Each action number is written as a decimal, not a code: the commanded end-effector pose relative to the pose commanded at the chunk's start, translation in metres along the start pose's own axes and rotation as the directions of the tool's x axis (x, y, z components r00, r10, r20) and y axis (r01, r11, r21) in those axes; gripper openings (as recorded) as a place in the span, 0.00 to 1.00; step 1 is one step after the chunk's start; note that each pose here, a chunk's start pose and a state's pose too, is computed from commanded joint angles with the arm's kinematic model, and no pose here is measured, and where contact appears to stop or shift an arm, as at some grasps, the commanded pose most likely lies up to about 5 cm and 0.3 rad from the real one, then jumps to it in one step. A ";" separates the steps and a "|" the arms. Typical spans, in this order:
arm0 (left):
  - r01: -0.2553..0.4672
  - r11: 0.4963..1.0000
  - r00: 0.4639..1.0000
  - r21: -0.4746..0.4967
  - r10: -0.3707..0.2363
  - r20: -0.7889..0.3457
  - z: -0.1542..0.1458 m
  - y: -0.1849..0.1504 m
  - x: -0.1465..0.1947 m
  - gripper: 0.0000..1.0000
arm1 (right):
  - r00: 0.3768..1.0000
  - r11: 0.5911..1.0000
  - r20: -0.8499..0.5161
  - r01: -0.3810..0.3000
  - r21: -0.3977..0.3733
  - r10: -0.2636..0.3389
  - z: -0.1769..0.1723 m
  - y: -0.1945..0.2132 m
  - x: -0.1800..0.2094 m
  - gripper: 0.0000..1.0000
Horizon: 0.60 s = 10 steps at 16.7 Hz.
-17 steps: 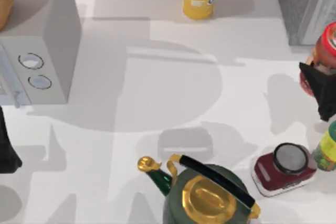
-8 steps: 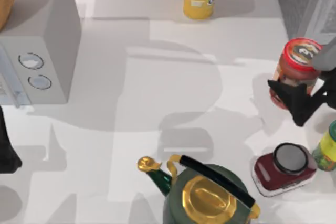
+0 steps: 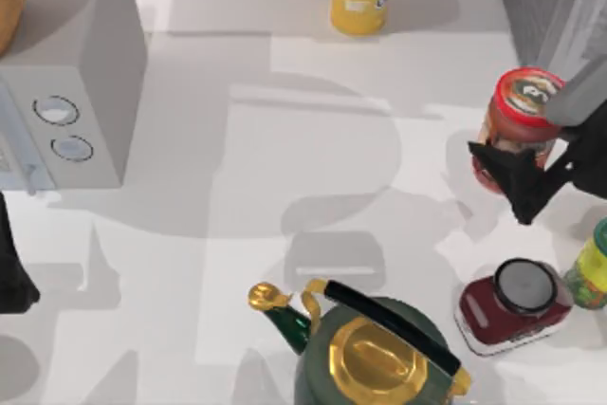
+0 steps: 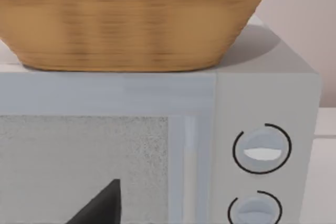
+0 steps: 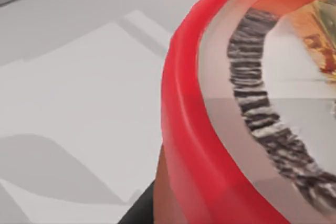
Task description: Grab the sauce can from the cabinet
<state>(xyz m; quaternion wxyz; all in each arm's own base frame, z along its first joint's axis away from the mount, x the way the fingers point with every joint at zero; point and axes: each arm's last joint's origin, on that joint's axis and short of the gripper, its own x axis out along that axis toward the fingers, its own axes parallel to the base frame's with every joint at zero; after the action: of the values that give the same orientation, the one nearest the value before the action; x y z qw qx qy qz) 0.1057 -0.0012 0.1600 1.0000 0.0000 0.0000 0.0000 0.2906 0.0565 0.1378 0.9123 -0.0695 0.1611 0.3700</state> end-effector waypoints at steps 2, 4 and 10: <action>0.000 1.000 1.000 0.000 0.000 0.000 0.000 0.000 0.000 1.00 | 1.000 1.000 -0.008 -0.002 0.005 0.002 -0.008 -0.001 0.018 0.00; 0.000 1.000 1.000 0.000 0.000 0.000 0.000 0.000 0.000 1.00 | 1.000 1.000 -0.009 0.001 0.007 -0.001 -0.015 0.000 0.035 0.00; 0.000 1.000 1.000 0.000 0.000 0.000 0.000 0.000 0.000 1.00 | 1.000 1.000 -0.003 0.008 0.004 -0.008 -0.019 0.000 0.046 0.00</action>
<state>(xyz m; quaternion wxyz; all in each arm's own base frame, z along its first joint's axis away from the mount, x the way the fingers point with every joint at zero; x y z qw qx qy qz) 0.1057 -0.0012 0.1600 1.0000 0.0000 0.0000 0.0000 0.3164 0.0819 0.1041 0.9137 -0.0686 0.1628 0.3661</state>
